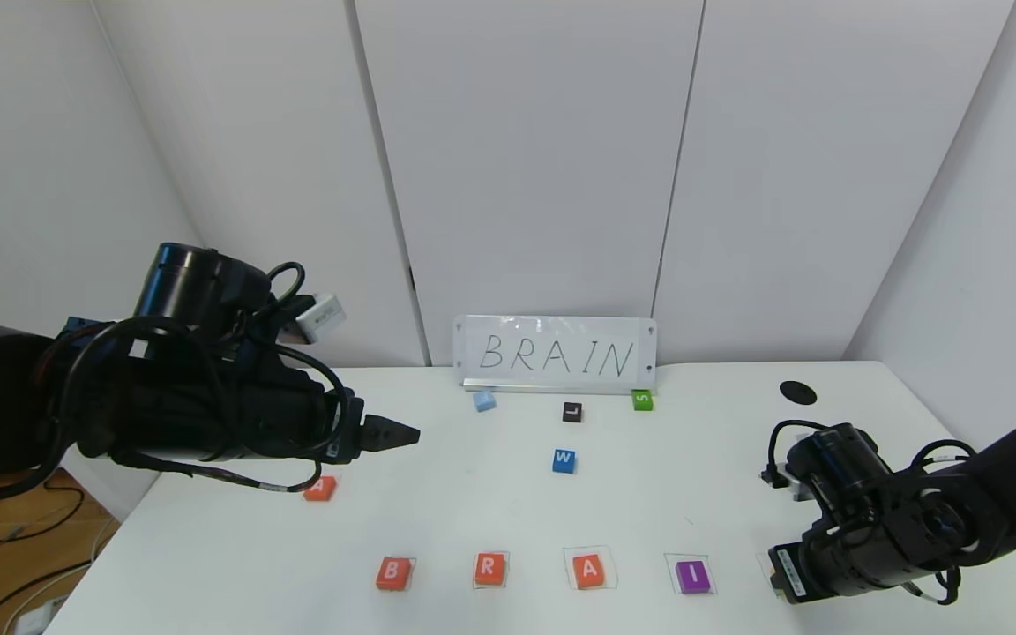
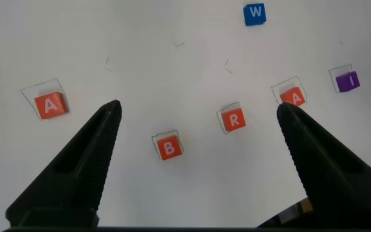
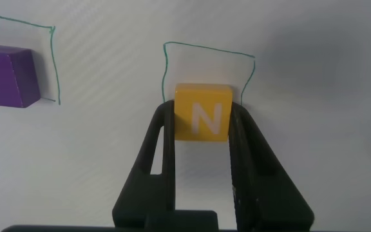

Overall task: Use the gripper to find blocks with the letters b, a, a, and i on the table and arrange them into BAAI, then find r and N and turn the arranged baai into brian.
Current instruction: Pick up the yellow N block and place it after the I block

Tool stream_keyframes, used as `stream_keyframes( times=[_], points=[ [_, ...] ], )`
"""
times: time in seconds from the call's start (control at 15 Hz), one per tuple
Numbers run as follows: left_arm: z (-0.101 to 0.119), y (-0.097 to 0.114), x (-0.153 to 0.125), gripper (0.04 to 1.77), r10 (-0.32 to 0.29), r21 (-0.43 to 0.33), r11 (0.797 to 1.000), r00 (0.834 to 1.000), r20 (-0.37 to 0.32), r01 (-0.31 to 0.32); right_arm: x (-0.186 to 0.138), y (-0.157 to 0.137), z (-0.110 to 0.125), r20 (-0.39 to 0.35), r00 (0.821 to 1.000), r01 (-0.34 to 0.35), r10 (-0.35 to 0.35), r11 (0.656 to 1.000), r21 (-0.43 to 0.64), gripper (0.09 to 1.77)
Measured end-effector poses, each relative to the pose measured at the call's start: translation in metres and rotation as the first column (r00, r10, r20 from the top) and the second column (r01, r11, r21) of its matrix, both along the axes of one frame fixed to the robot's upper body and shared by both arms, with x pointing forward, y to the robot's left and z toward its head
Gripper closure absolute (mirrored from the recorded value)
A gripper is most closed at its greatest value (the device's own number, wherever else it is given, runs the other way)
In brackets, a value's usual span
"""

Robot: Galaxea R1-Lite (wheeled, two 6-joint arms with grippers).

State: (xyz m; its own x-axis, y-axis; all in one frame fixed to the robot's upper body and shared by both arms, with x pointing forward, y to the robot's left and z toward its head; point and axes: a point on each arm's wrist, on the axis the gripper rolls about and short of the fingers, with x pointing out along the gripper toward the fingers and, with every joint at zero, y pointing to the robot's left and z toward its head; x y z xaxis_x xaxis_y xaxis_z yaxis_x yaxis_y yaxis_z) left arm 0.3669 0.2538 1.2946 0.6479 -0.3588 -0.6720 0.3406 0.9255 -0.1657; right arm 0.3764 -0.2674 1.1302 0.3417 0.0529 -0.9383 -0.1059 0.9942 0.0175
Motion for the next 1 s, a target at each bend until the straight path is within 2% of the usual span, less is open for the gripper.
stream_keyframes(
  times=[0.07, 0.2, 0.47, 0.67, 1.0],
  points=[
    [0.0000, 0.0001, 0.0000, 0.09, 0.000, 0.000, 1.000, 1.000, 0.000, 0.000, 0.0001, 0.0000, -0.0001, 0.000, 1.000, 0.000, 0.000, 1.000, 0.000, 1.30],
    [0.0000, 0.0001, 0.0000, 0.09, 0.000, 0.000, 1.000, 1.000, 0.000, 0.000, 0.0001, -0.0001, -0.0003, -0.001, 1.000, 0.000, 0.000, 1.000, 0.000, 1.02],
    [0.0001, 0.0000, -0.0001, 0.09, 0.000, 0.000, 1.000, 1.000, 0.000, 0.000, 0.0000, 0.0000, -0.0003, -0.002, 1.000, 0.000, 0.000, 1.000, -0.001, 0.67],
    [0.0000, 0.0000, 0.0000, 0.09, 0.000, 0.001, 1.000, 1.000, 0.000, 0.000, 0.0000, 0.0000, -0.0004, -0.001, 1.000, 0.000, 0.000, 1.000, -0.001, 0.51],
    [0.0004, 0.0001, -0.0003, 0.09, 0.000, 0.000, 1.000, 1.000, 0.001, 0.000, 0.0015, -0.0001, 0.0003, 0.003, 1.000, 0.001, -0.001, 1.000, 0.002, 0.34]
  ],
)
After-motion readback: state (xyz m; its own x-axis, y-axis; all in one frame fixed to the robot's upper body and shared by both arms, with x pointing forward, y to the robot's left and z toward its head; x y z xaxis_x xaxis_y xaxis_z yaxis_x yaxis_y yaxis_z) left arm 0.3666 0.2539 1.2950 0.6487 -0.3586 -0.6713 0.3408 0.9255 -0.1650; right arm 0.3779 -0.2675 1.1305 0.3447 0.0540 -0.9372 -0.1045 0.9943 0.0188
